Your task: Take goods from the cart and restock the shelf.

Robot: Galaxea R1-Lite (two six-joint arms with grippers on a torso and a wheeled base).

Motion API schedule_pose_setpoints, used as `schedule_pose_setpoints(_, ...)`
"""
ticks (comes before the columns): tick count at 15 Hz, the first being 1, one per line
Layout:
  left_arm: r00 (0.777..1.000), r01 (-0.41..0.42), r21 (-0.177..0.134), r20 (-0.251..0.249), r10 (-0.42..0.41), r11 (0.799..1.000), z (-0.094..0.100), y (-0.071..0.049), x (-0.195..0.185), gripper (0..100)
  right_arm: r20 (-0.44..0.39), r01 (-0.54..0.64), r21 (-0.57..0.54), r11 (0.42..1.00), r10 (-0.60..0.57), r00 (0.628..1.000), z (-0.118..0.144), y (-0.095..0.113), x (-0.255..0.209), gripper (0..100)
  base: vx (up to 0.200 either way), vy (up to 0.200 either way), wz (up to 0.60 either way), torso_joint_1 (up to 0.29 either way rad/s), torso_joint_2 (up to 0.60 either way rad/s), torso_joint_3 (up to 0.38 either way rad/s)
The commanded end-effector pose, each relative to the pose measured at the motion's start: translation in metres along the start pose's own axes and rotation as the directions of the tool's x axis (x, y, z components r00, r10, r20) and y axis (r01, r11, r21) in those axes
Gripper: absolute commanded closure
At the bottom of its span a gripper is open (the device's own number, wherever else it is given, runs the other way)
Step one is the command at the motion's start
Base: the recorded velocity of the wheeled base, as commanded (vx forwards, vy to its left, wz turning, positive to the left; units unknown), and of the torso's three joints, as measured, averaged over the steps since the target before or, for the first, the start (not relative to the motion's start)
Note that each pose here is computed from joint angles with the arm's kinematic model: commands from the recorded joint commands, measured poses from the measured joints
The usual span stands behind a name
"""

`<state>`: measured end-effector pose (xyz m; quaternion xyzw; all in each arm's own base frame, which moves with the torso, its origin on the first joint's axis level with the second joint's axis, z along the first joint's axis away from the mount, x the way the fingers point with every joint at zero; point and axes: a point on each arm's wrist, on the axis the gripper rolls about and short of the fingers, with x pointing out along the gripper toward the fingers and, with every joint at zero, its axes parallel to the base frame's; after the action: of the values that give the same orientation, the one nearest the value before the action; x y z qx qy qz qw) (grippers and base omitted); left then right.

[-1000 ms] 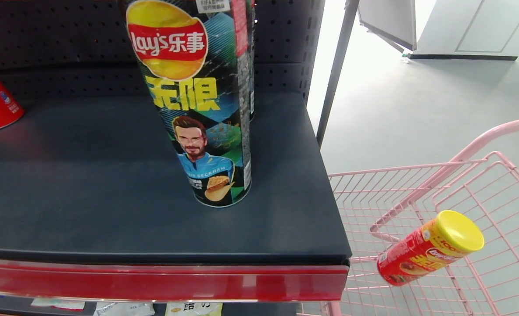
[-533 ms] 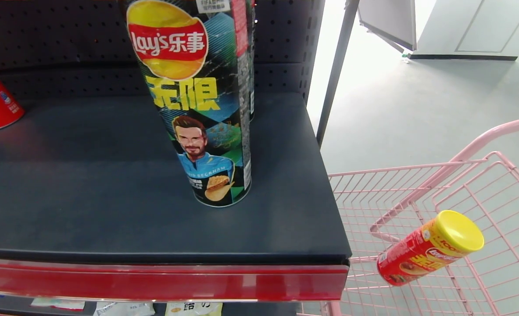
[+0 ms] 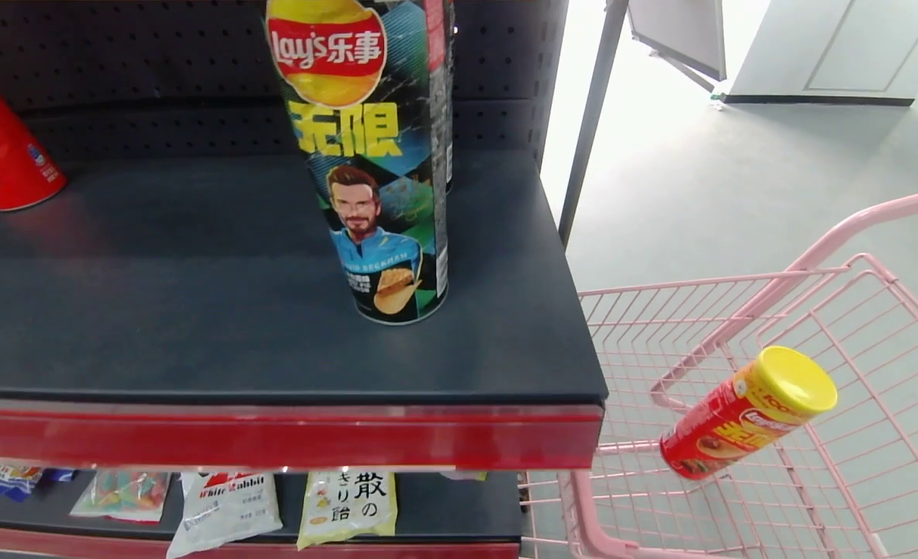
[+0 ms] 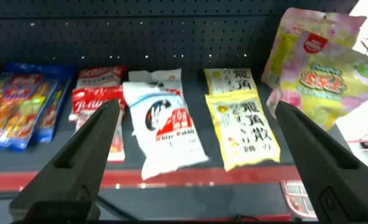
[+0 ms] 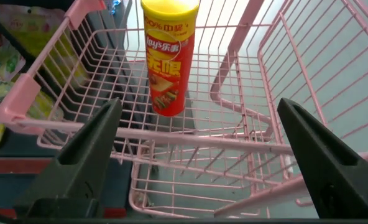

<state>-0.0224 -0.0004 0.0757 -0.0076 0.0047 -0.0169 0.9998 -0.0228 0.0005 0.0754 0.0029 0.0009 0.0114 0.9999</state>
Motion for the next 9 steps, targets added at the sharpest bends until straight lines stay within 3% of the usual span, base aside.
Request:
schedule_pose_setpoints(1, 1.0, 0.0, 0.0, 0.0, 0.0, 1.0, 0.0, 0.0, 0.0, 0, 0.0, 0.0, 0.0, 1.0, 0.0, 1.0, 0.0, 0.0, 0.0, 0, -0.2, 0.0, 0.0, 0.002, 0.0, -0.002)
schedule_pose_setpoints(3, 1.0, 0.0, -0.002, 0.0, 0.0, 1.0, 0.0, 0.0, 0.0, 0, 0.0, 0.0, 0.0, 1.0, 0.0, 1.0, 0.0002, 0.0, 0.0001, 0, -0.2, 0.0, 0.0, 0.002, 0.0, 0.005)
schedule_pose_setpoints(9, 1.0, 0.0, 0.0, 0.0, 0.0, 1.0, 0.0, 0.0, 0.0, 0, -0.009, -0.003, -0.006, 1.0, 0.003, 1.0, 0.0, -0.0001, 0.0005, 0, 0.0, 0.0, 0.0, 0.0, 0.0, 0.0)
